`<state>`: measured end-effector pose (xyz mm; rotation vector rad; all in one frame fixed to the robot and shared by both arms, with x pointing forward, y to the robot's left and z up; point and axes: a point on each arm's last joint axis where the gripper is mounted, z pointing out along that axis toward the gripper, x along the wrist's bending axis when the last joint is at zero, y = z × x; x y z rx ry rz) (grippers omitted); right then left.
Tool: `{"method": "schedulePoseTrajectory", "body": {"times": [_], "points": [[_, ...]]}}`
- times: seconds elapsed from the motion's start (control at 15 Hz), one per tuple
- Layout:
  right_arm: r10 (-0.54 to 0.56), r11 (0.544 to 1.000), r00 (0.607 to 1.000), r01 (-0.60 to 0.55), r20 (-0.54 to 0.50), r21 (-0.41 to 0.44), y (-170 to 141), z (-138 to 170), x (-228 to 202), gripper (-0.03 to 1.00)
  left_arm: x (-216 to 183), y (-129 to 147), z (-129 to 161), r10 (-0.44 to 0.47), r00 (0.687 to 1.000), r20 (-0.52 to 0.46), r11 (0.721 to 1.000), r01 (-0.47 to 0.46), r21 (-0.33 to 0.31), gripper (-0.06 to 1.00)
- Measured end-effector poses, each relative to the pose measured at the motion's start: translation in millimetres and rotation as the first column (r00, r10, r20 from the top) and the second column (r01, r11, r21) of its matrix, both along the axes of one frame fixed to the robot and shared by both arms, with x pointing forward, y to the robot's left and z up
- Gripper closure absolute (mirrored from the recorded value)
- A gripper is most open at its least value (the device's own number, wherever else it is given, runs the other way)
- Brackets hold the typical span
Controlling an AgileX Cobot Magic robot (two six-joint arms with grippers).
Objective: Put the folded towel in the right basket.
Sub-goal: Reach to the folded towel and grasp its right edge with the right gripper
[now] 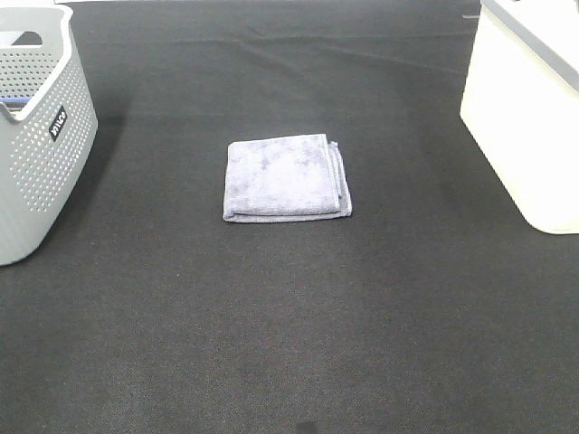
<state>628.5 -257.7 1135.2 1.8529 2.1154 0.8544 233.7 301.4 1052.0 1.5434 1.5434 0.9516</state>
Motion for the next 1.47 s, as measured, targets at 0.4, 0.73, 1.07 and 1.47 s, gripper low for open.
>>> {"method": "schedulePoseTrajectory", "body": {"times": [0.4, 0.73, 1.07, 1.47], "points": [[0.170, 0.985, 0.975, -0.165, -0.146, 0.046, 82.6, -79.1, 54.2, 0.24, 0.0, 0.0, 0.0, 0.000, 1.000, 0.000, 1.000, 0.000, 0.000, -0.03], [0.174, 0.981, 0.951, -0.144, -0.257, 0.134, 98.1, -154.1, 91.0, 0.24, 0.0, 0.0, 0.0, 0.000, 1.000, 0.000, 1.000, 0.000, 0.000, -0.03], [0.224, 0.970, 0.912, -0.174, -0.343, 0.171, 106.3, -200.8, 108.4, 0.24, 0.0, 0.0, 0.0, 0.000, 1.000, 0.000, 1.000, 0.000, 0.000, -0.03], [0.280, 0.949, 0.878, -0.191, -0.387, 0.252, 115.3, -250.7, 116.6, 0.24, 0.0, 0.0, 0.0, 0.000, 1.000, 0.000, 1.000, 0.000, 0.000, -0.03]]}}
